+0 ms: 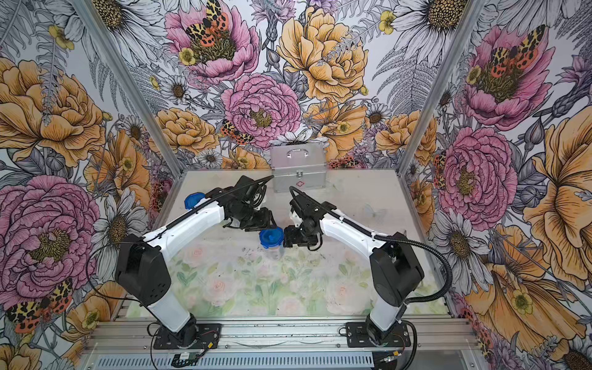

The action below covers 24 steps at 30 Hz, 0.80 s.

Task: Pack away toiletry kits
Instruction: Close the fastener on the container.

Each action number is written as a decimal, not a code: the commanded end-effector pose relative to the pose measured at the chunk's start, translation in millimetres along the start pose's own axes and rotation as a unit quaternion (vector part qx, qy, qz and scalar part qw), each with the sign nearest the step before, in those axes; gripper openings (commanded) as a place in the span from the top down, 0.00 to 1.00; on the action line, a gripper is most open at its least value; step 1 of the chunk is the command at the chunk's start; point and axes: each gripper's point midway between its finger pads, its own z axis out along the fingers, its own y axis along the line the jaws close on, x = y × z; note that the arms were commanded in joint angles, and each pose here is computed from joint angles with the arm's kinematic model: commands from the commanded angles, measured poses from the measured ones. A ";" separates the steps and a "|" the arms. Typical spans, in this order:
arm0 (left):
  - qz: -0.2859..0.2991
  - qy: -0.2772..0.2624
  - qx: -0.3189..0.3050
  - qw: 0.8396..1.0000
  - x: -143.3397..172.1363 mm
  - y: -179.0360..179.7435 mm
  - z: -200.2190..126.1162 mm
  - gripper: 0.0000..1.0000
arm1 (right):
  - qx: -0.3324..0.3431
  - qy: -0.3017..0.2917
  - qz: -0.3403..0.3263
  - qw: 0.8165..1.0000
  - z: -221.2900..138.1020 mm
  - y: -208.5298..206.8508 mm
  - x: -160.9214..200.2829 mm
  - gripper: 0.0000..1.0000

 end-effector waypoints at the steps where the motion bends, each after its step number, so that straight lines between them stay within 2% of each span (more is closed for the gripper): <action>1: -0.015 0.025 0.065 0.997 17.0 -25.4 -1.1 0.41 | -0.027 -0.052 -0.011 0.998 -6.2 18.6 -32.3 0.33; 13: -0.037 0.023 0.061 0.997 22.2 -19.3 -1.2 0.40 | -0.025 -0.048 -0.008 0.998 -3.5 14.9 -30.6 0.33; 19: -0.042 0.001 0.044 0.998 15.5 -6.1 -10.9 0.35 | -0.016 -0.051 0.004 0.999 -8.7 1.6 -24.3 0.32; 21: -0.042 -0.004 0.039 0.998 15.1 -1.0 -16.4 0.26 | -0.015 -0.056 0.005 0.998 -13.6 -1.3 -22.9 0.30; 24: -0.036 -0.014 0.035 0.999 16.2 3.0 -25.9 0.07 | -0.014 -0.064 0.005 0.998 -20.8 -2.6 -21.4 0.28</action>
